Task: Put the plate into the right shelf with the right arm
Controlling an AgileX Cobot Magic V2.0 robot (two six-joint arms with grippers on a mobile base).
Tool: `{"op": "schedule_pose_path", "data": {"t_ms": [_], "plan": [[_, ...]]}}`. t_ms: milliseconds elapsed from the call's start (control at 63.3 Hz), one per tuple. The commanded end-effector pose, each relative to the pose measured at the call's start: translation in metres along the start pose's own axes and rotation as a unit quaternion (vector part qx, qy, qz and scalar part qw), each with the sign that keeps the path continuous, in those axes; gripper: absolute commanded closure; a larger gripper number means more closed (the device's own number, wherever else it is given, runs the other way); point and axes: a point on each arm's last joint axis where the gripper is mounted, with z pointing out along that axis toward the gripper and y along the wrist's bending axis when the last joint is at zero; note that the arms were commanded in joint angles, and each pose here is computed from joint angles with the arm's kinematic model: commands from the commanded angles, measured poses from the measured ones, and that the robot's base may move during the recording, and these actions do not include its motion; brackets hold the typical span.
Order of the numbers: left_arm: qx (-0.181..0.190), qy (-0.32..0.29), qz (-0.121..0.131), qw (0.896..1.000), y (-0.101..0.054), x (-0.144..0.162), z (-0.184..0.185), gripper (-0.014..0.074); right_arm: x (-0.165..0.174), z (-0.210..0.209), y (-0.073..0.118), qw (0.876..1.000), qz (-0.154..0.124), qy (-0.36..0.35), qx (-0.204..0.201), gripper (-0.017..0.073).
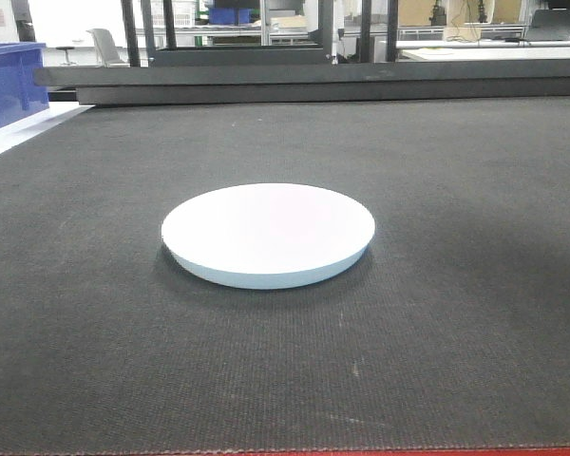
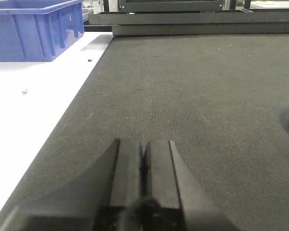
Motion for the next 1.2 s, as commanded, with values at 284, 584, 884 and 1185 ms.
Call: {"op": "schedule_pose_path", "data": {"t_ms": [284,584,884,1185], "plan": [[-0.011,-0.044,-0.004,0.999,0.002,-0.006,-0.001,0.0640,-0.041,0.097,0.049,0.997,-0.019,0.077,-0.011,0.0038],[-0.011,-0.044,-0.004,0.999,0.002,-0.006,-0.001,0.0640,-0.030,0.159,0.060,0.994,-0.005,0.113,-0.008,0.0038],[-0.011,-0.044,-0.004,0.999,0.002,-0.006,-0.001,0.0640,-0.017,0.189,0.061,0.993,-0.012,0.119,-0.008,0.0038],[-0.011,-0.044,-0.004,0.999,0.002,-0.006,-0.001,0.0640,-0.006,0.203,0.066,0.991,-0.034,0.132,-0.005,0.0038]]}}
